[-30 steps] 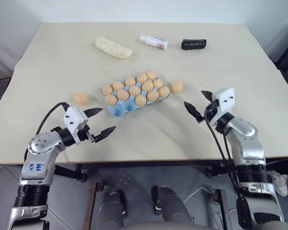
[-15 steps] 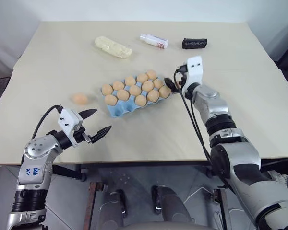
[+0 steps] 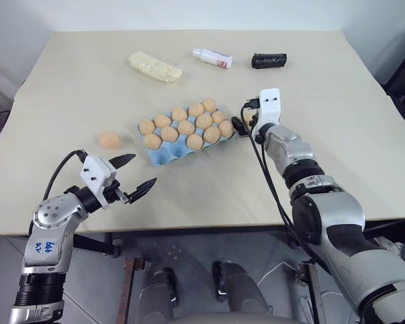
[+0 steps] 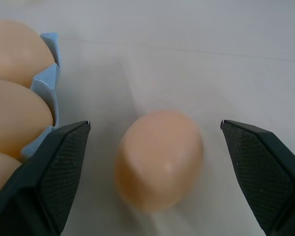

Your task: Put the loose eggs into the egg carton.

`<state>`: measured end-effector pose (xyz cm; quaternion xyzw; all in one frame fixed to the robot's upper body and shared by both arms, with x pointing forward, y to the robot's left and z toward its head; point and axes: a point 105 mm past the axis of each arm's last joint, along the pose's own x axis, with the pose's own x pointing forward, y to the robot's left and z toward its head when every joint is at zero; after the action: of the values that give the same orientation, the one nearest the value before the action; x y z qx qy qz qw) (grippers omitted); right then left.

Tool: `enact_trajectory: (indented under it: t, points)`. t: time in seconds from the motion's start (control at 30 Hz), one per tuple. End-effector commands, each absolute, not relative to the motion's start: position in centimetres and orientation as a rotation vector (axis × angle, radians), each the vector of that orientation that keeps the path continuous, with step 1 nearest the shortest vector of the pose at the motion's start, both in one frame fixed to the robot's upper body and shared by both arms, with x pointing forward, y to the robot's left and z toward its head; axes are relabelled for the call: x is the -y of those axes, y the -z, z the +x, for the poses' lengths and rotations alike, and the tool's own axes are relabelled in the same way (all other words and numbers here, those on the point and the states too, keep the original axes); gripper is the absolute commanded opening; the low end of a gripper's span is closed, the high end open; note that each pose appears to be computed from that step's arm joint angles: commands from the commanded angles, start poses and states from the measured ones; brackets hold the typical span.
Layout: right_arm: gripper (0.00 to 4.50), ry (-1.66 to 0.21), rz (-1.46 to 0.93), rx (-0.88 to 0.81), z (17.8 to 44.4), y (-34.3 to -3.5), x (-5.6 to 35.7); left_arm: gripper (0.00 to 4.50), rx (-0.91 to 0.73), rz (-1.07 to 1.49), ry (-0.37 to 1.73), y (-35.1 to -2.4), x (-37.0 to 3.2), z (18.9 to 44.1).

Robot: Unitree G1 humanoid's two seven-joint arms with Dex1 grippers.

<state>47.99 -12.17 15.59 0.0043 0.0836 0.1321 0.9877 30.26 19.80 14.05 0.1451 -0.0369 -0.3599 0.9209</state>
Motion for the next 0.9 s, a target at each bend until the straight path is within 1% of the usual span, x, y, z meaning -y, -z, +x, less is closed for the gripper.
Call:
enact_trajectory:
  t: [0.03, 0.1, 0.2, 0.27, 0.33, 0.53, 0.63, 0.77, 0.9]
  points:
    - [4.47, -0.28, 0.023, -0.126, 48.2, -16.7, 11.8, 4.5, 0.124, 0.305, 0.736, -15.3, -19.8, 30.2]
    - [4.47, -0.285, 0.026, -0.124, 48.1, -16.7, 11.7, 4.5, 0.128, 0.307, 0.742, -15.4, -19.7, 30.2]
    - [3.87, -0.289, 0.025, -0.126, 48.0, -16.4, 11.8, 4.5, 0.133, 0.311, 0.749, -15.5, -19.7, 30.2]
    - [3.1, -0.291, 0.025, -0.126, 48.0, -16.3, 11.9, 4.5, 0.136, 0.314, 0.752, -15.6, -19.6, 30.2]
    - [2.46, -0.289, 0.024, -0.127, 48.0, -16.2, 12.1, 4.5, 0.137, 0.315, 0.752, -15.6, -19.6, 30.2]
    - [2.46, -0.327, 0.017, -0.095, 47.9, -17.0, 12.2, 4.5, 0.137, 0.319, 0.742, -15.5, -19.9, 30.1]
    - [2.46, -0.393, 0.034, -0.032, 47.7, -18.7, 11.6, 4.5, 0.135, 0.322, 0.717, -15.5, -20.5, 29.9]
    - [2.46, -0.56, 0.043, 0.05, 46.6, -21.2, 8.8, 4.5, 0.129, 0.326, 0.67, -15.5, -21.8, 29.5]
    - [2.46, -0.761, 0.015, 0.075, 43.9, -22.4, 4.4, 4.5, 0.118, 0.322, 0.605, -15.4, -23.6, 28.9]
